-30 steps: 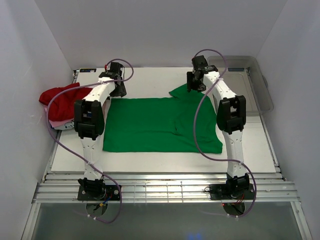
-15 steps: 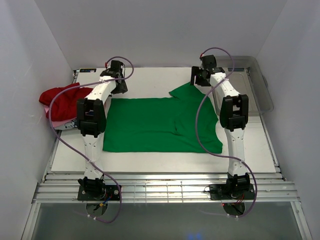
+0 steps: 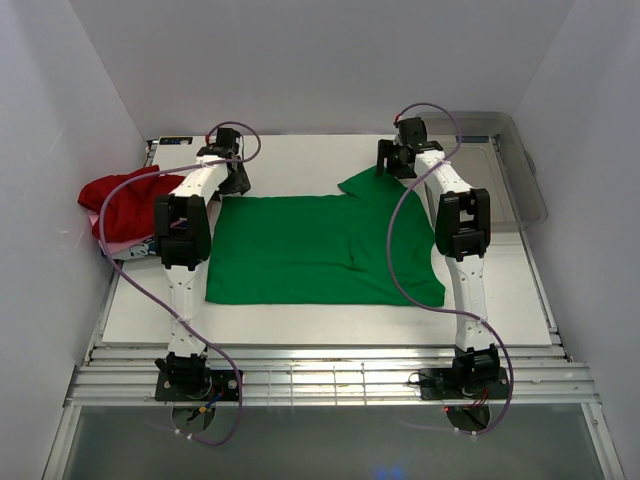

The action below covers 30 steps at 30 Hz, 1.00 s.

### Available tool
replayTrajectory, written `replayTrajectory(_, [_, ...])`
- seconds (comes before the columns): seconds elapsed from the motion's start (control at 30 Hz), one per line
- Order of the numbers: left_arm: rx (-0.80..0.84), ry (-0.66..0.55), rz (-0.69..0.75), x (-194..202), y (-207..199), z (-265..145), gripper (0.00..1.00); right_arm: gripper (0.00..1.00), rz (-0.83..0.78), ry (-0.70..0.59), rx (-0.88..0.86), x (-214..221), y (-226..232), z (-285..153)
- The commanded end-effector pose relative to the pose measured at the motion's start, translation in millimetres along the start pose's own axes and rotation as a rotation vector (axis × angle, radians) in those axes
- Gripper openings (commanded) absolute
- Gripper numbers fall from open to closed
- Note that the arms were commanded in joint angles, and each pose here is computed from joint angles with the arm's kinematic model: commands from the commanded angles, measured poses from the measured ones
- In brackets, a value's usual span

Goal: Fold and stack the t-shirts
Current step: Fold the tshirt

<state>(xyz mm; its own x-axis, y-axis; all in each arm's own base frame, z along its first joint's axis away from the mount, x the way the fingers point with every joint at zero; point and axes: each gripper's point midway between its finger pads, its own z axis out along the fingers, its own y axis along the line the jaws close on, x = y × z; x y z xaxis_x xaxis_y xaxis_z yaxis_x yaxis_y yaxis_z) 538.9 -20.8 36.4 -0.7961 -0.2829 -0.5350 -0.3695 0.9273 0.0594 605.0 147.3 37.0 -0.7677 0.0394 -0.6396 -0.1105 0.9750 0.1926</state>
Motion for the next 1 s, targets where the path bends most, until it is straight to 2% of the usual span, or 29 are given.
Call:
replayTrajectory(0.0, [0.029,-0.048,-0.030,-21,-2,-11,0.76,0.77,-0.025,-0.039,0.004,-10,1,8])
replayTrajectory(0.1, [0.022,-0.035,-0.029,-17,1,-5,0.76,0.65,-0.047,-0.010,-0.003,0,7,11])
replayTrajectory(0.13, [0.023,-0.031,-0.029,-16,1,-4,0.76,0.50,-0.055,-0.001,-0.003,4,8,12])
replayTrajectory(0.2, [0.022,-0.031,-0.033,-16,3,-3,0.75,0.40,-0.086,0.021,-0.009,12,16,14])
replayTrajectory(0.23, [0.024,-0.033,-0.036,-17,3,-4,0.75,0.31,-0.095,0.033,-0.017,17,21,15])
replayTrajectory(0.33, [0.032,-0.034,-0.045,-19,1,-3,0.76,0.18,-0.103,0.060,-0.024,28,27,16])
replayTrajectory(0.47, [0.038,-0.039,-0.057,-21,0,-2,0.75,0.09,-0.117,0.066,-0.021,31,32,15])
replayTrajectory(0.7, [0.040,-0.018,-0.059,-15,-1,5,0.73,0.08,-0.124,0.067,-0.018,31,32,12])
replayTrajectory(0.97, [0.019,0.004,-0.067,-4,4,7,0.42,0.08,-0.134,0.079,0.018,38,24,10])
